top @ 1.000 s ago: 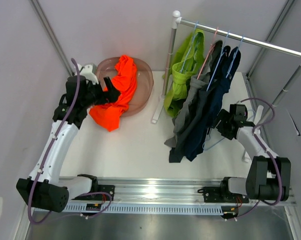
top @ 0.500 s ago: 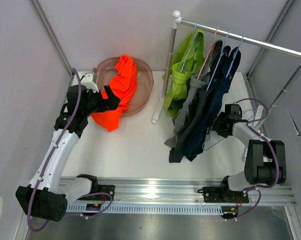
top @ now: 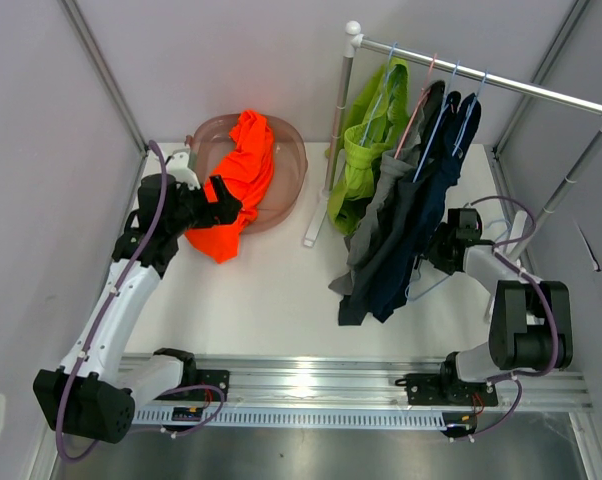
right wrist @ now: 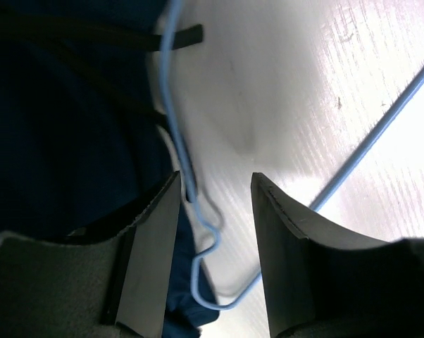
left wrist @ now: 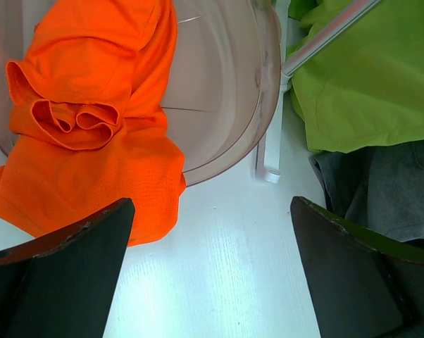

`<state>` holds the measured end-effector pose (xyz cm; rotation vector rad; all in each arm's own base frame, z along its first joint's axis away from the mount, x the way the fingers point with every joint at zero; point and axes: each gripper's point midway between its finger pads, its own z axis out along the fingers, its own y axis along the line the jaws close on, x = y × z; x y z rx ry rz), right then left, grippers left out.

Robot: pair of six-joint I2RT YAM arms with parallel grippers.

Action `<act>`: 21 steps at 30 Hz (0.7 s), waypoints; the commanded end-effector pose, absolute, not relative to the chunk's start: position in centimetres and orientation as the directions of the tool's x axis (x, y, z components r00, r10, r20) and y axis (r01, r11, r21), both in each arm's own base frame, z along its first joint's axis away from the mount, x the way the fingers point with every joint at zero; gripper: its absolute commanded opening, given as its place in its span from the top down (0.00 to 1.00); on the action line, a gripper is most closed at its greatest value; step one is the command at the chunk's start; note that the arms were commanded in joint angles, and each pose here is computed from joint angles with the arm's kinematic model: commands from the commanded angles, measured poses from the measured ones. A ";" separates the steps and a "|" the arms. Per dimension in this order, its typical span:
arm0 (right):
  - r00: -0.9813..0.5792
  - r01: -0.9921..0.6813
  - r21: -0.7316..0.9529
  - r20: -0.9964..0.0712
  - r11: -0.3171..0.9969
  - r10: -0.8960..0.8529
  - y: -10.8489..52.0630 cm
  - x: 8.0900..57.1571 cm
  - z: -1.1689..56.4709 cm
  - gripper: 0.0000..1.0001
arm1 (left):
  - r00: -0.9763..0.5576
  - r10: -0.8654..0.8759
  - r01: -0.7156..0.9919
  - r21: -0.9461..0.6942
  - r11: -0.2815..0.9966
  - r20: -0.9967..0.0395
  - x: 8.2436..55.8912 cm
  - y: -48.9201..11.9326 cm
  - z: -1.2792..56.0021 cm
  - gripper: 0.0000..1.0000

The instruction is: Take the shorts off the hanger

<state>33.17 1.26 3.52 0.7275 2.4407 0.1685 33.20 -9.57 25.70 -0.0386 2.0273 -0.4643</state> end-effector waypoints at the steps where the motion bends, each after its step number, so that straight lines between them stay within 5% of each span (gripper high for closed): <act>1: -0.612 0.452 0.332 -0.560 0.828 0.558 1.4 34.4 6.1 0.49 | -0.427 -0.222 0.197 -0.330 0.923 -0.877 33.2 -9.6 27.3 0.01; 14: -0.652 0.438 0.301 -0.543 0.847 0.529 2.4 34.7 4.5 0.51 | -0.436 -0.225 0.194 -0.335 0.922 -0.871 33.1 -9.5 26.9 0.01; 21: -0.676 0.445 0.281 -0.518 0.850 0.525 2.4 34.3 2.7 0.71 | -0.441 -0.227 0.199 -0.341 0.919 -0.869 33.1 -9.7 26.8 0.01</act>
